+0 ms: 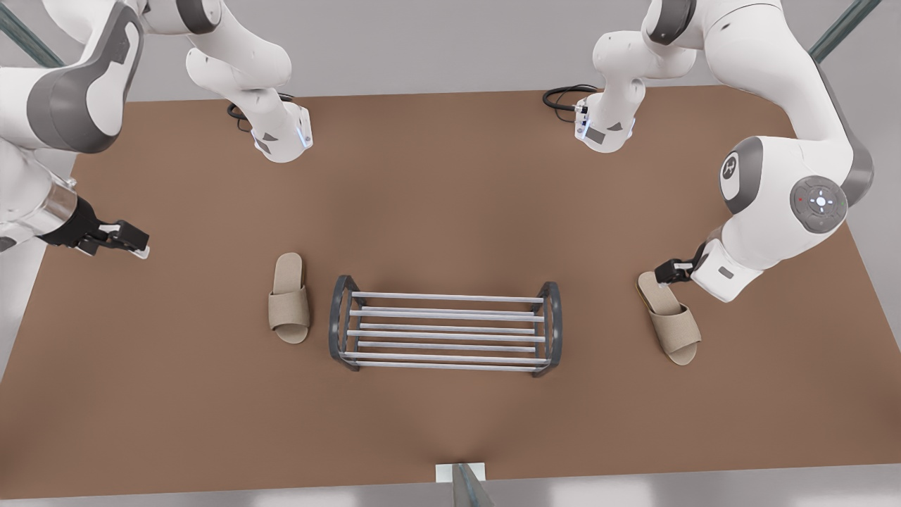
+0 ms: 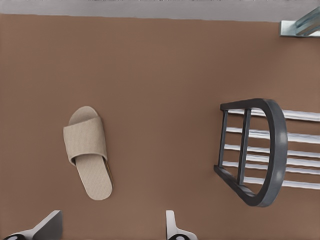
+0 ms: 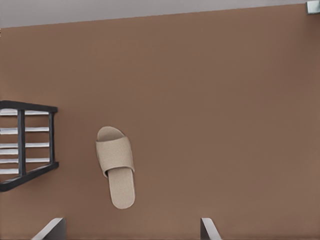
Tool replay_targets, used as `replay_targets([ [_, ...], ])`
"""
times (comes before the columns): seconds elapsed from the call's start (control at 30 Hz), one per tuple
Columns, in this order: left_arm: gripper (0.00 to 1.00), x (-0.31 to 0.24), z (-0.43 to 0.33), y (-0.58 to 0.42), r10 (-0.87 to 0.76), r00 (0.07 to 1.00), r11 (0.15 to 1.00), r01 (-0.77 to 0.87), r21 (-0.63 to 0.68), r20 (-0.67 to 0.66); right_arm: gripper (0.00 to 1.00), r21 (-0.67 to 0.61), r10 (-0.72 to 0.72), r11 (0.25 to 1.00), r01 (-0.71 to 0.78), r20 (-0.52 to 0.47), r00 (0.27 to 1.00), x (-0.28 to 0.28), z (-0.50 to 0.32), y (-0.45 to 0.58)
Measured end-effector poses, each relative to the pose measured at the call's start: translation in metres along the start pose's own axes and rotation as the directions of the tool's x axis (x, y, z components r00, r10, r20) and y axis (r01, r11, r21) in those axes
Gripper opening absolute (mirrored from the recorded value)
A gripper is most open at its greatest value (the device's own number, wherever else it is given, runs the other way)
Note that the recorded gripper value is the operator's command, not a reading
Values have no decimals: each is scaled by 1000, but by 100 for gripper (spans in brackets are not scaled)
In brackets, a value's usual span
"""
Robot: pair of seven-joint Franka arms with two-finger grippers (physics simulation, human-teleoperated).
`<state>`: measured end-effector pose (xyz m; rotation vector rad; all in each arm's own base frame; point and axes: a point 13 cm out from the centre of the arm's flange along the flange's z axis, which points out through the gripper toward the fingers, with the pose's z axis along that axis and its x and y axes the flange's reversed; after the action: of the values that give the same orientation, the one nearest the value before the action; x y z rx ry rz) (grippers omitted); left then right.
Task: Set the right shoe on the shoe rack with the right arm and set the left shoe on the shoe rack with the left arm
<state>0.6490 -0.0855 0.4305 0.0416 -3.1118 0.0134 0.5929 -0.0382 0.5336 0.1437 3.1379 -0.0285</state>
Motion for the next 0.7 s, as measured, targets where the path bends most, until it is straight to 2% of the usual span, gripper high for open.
replay_targets([
  [0.13, 100, 20, 15, 5, -29, 1000, 1000, 29, 12, 0, 100, 0, -3, 1000, 3, -17, 1000, 1, 6, 3],
  [0.23, 100, 64, 72, 27, -167, 985, 977, 170, 126, -32, 100, 2, -9, 1000, 9, -47, 999, 4, 18, 6],
  [0.3, 100, 82, 127, 36, -310, 949, 921, 314, 231, -57, 100, 10, -10, 1000, 11, -95, 995, 19, 43, 2],
  [0.4, 100, 91, 201, 53, -544, 837, 777, 528, 342, -57, 100, 31, -20, 999, 24, -140, 990, 39, 95, -15],
  [0.47, 100, 95, 233, 63, -646, 764, 707, 605, 366, -16, 100, 71, -53, 995, 65, -156, 986, 45, 133, -28],
  [0.53, 100, 97, 253, 59, -691, 722, 680, 630, 375, 41, 100, 134, -127, 979, 152, -180, 975, 60, 185, -36],
  [0.63, 100, 96, 266, 42, -709, 694, 678, 624, 388, 125, 100, 281, -307, 895, 347, -175, 935, 65, 247, -47],
  [0.7, 100, 89, 263, 42, -729, 664, 665, 626, 407, 169, 100, 421, -456, 757, 500, -208, 865, 67, 276, -55],
])
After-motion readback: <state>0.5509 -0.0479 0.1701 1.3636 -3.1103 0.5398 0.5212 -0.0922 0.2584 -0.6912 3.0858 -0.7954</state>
